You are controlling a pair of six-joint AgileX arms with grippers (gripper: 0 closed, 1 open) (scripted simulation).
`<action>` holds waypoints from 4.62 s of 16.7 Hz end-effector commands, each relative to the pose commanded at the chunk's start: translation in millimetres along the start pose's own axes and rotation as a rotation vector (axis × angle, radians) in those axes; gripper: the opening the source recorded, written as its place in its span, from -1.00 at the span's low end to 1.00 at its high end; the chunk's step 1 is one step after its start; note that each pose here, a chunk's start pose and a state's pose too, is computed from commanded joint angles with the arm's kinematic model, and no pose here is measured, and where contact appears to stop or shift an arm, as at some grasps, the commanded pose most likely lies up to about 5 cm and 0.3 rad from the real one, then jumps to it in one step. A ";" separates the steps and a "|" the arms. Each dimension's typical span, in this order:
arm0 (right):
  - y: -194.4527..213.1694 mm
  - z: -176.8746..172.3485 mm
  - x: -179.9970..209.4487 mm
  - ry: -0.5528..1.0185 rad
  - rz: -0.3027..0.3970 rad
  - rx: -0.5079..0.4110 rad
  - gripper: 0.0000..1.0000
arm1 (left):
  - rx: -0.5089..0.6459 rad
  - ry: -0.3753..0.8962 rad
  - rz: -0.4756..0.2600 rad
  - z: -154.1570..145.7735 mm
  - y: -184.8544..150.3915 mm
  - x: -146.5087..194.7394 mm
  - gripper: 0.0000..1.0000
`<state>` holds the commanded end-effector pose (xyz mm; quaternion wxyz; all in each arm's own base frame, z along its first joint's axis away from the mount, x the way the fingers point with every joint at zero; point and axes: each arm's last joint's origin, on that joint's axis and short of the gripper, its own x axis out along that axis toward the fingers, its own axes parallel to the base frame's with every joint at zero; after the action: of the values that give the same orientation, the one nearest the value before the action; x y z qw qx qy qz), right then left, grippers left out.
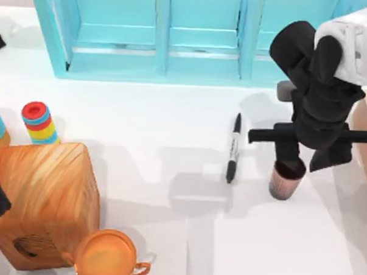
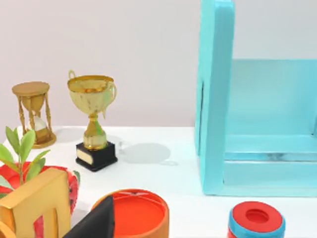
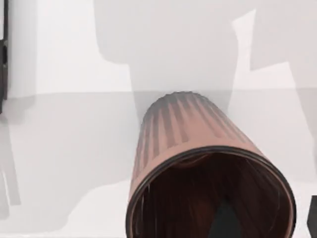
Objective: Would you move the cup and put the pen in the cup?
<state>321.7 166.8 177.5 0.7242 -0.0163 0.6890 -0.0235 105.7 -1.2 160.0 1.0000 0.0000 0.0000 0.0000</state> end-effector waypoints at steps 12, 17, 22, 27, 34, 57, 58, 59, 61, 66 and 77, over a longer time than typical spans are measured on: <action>0.0 0.0 0.0 0.000 0.000 0.000 1.00 | 0.000 0.000 0.000 0.0 0.0 0.0 1.00; -0.1 3.9 -7.1 0.006 -0.003 0.008 1.00 | 0.000 0.000 0.000 0.0 0.0 0.0 1.00; 2.0 16.4 -70.3 0.011 -0.005 0.010 1.00 | 0.000 0.000 0.000 0.0 0.0 0.0 1.00; -6.2 10.7 -138.5 0.005 -0.003 0.003 1.00 | 0.000 0.000 0.000 0.0 0.0 0.0 1.00; -7.4 8.0 -148.6 0.001 -0.001 -0.001 1.00 | 0.000 0.000 0.000 0.0 0.0 0.0 1.00; 125.4 89.6 -3.9 0.010 -0.068 0.159 1.00 | 0.000 0.000 0.000 0.0 0.0 0.0 1.00; 125.4 89.6 -3.9 0.010 -0.068 0.159 1.00 | 0.000 0.000 0.000 0.0 0.0 0.0 1.00; 125.5 89.6 0.1 0.022 -0.079 0.157 1.00 | 0.000 0.000 0.000 0.0 0.0 0.0 1.00; 125.9 89.6 12.1 0.054 -0.111 0.152 1.00 | 0.000 0.000 0.000 0.0 0.0 0.0 1.00; 126.7 91.8 29.8 0.080 -0.140 0.149 1.00 | 0.000 0.000 0.000 0.0 0.0 0.0 1.00; 121.3 89.1 65.2 0.077 -0.137 0.149 1.00 | 0.000 0.000 0.000 0.0 0.0 0.0 1.00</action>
<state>415.3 283.4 110.2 0.6931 -0.0085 0.7099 -0.1249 105.7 -1.2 160.0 1.0000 0.0000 0.0000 0.0000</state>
